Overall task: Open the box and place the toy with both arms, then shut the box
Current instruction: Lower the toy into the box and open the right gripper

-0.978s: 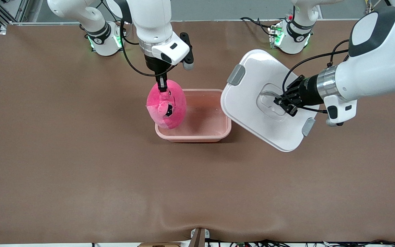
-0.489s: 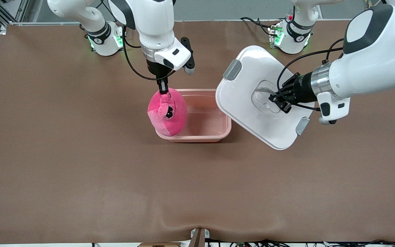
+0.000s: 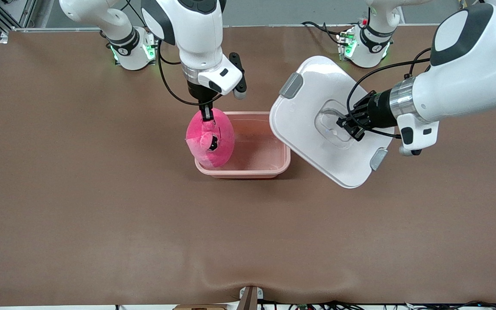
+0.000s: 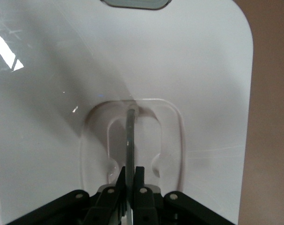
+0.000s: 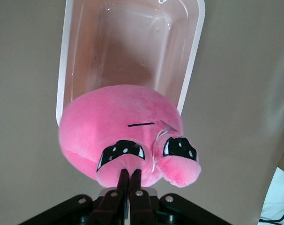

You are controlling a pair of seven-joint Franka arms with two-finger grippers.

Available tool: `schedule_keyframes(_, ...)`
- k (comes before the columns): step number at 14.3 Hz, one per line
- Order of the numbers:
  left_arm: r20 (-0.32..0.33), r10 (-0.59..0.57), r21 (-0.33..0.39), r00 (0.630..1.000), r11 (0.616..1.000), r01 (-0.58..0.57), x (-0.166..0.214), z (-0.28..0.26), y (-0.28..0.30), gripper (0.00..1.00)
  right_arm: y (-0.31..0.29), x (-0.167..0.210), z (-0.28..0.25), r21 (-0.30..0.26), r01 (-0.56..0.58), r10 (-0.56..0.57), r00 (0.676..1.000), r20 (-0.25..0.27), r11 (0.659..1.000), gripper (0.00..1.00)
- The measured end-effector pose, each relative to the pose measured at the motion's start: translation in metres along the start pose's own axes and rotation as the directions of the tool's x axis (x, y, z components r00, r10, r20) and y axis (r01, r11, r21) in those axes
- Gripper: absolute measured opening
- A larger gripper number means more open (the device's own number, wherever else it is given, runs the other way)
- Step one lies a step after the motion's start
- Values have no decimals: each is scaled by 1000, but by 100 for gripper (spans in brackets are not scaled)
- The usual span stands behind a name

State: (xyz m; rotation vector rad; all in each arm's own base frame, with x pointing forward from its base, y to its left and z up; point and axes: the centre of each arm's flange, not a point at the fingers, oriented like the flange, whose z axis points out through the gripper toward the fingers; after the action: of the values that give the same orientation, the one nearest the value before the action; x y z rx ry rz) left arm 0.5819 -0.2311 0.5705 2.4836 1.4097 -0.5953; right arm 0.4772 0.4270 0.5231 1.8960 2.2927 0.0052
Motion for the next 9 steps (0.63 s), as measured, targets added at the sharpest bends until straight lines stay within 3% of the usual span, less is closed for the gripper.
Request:
schedule_keyframes(4, 0, 6, 2, 1000, 1000, -6, -3, 1, 0, 7, 1, 1, 2, 2, 0, 0, 1000, 2, 1000, 7)
schedule_keyframes(9, 2, 16, 6, 1000, 1000, -16, -9, 4, 1, 7, 2, 2, 7, 5, 1, -1, 1000, 4, 1000, 58)
